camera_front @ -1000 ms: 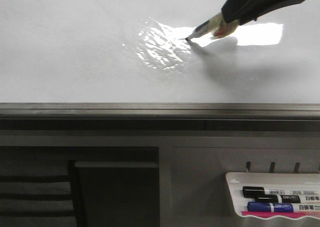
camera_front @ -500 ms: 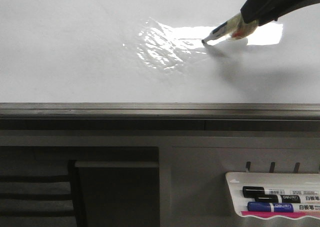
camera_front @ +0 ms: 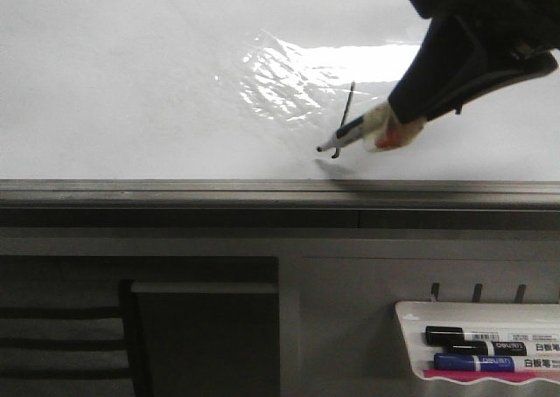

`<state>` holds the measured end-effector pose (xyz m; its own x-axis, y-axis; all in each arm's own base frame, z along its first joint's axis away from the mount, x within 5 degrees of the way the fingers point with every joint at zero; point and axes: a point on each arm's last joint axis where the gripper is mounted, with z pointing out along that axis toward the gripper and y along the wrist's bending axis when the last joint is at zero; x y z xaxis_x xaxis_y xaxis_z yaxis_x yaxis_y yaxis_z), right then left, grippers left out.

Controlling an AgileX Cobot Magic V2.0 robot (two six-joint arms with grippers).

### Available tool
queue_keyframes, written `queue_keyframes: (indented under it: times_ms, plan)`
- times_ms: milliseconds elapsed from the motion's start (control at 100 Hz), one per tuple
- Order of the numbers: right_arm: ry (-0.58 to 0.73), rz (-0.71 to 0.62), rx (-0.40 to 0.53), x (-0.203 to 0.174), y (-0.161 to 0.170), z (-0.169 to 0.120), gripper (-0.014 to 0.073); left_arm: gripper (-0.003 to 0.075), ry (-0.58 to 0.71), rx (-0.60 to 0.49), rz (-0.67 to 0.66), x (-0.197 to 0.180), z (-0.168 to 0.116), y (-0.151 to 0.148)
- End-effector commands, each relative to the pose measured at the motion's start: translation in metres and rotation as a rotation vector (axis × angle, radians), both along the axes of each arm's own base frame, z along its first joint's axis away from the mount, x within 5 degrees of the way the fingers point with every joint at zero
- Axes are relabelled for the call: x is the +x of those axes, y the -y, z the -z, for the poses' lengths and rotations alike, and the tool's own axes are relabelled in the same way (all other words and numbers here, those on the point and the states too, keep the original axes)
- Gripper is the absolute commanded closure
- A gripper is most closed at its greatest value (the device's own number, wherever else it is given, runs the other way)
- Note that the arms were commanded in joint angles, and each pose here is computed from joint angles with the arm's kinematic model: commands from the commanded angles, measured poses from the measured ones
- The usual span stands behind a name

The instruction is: Write number 7 on whiteboard

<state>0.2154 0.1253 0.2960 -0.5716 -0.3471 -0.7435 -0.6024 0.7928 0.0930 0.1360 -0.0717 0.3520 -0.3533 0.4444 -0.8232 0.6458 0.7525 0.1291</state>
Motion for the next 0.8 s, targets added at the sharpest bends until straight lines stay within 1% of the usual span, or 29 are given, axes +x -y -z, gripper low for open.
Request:
queue_keyframes:
  times_ms: [0, 70, 190, 280, 410, 610, 790]
  plan:
    - [0.172, -0.058, 0.029, -0.007, -0.004, -0.036, 0.0651, 0.0355, 0.029, 0.02, 0.085, 0.004, -0.015, 0.01]
    - [0.21, -0.135, 0.0, -0.016, -0.007, -0.047, 0.0651, 0.0355, -0.002, 0.083, 0.203, 0.007, -0.012, 0.022]
    - [0.259, -0.245, -0.046, -0.029, -0.008, -0.061, 0.0651, 0.0355, -0.012, 0.141, 0.371, 0.013, -0.005, 0.046]
    - [0.284, -0.334, -0.102, -0.039, -0.007, -0.065, 0.0651, 0.0355, -0.005, 0.151, 0.441, 0.02, -0.002, 0.067]
    - [0.303, -0.448, -0.181, -0.047, -0.004, -0.063, 0.0651, 0.0355, 0.058, 0.168, 0.537, 0.028, -0.001, 0.098]
    - [0.307, -0.453, -0.184, -0.048, -0.004, -0.064, 0.0651, 0.0355, 0.146, 0.202, 0.638, 0.037, 0.008, 0.138]
    - [0.315, -0.467, -0.195, -0.048, -0.004, -0.063, 0.0651, 0.0355, 0.173, 0.211, 0.661, 0.049, 0.015, 0.163]
